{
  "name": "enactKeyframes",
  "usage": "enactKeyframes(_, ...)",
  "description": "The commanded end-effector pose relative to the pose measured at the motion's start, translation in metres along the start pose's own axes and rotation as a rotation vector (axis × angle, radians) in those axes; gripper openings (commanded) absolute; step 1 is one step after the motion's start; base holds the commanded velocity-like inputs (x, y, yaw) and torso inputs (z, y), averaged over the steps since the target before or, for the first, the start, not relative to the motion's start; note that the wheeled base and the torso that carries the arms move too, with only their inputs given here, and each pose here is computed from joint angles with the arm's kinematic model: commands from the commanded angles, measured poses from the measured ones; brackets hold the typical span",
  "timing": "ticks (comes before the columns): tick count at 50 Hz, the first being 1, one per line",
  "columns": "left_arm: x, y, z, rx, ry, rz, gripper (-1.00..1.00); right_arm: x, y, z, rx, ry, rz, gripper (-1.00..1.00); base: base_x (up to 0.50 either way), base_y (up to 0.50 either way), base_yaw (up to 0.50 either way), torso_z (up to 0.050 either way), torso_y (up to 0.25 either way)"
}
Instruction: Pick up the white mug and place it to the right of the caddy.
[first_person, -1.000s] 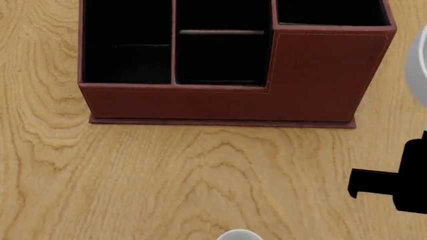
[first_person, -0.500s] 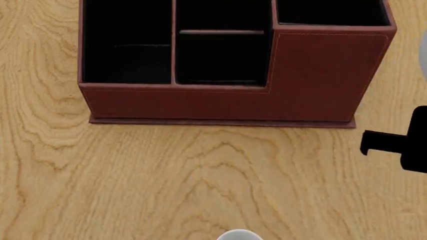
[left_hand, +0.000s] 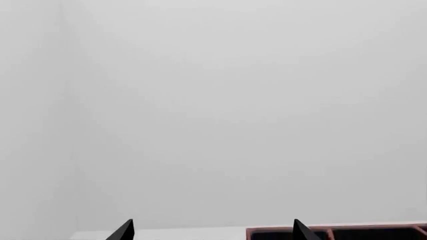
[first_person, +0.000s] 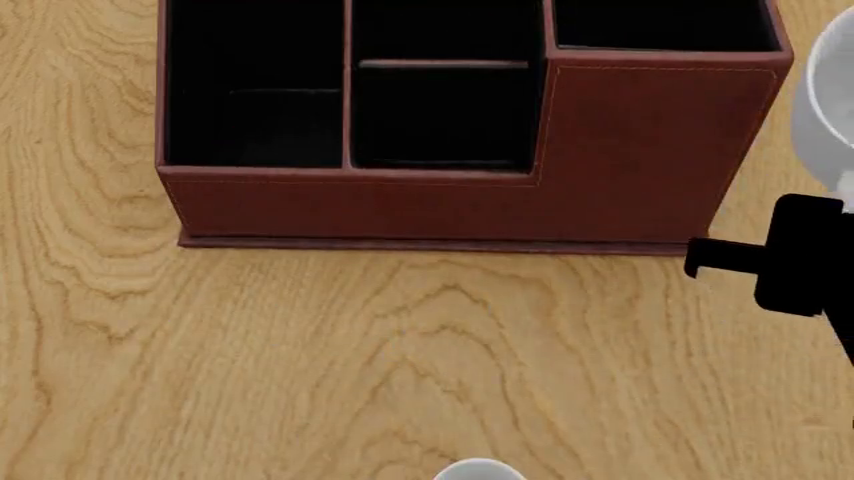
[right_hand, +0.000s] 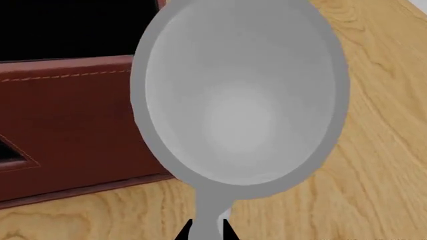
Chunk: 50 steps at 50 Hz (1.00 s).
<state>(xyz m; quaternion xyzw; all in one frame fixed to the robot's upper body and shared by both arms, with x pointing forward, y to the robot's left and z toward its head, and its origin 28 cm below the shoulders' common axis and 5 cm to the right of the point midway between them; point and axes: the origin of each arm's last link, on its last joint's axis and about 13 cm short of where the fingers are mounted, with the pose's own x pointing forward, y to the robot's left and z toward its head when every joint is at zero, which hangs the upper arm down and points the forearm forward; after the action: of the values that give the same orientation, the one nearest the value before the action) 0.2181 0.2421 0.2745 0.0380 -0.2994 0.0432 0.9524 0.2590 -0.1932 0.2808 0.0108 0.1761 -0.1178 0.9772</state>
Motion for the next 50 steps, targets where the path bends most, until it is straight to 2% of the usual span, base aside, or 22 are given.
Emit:
enactKeyframes(1,0.000,0.000,0.000,0.005,0.002,0.001,1.00,0.016,0.001,0.003,0.010,0.013,-0.024,-1.00,0.00,0.00,0.00,0.000,0.000)
enactKeyframes(16,0.002,-0.001,-0.003,0.010,0.008,-0.003,1.00,0.021,-0.001,0.000,0.043,0.024,-0.047,-1.00,0.00,0.00,0.00,0.000,0.001)
enactKeyframes(50,0.003,-0.005,-0.008,0.018,0.020,-0.003,1.00,0.052,-0.003,-0.018,0.055,0.086,-0.066,-1.00,0.00,0.00,0.00,0.000,0.001)
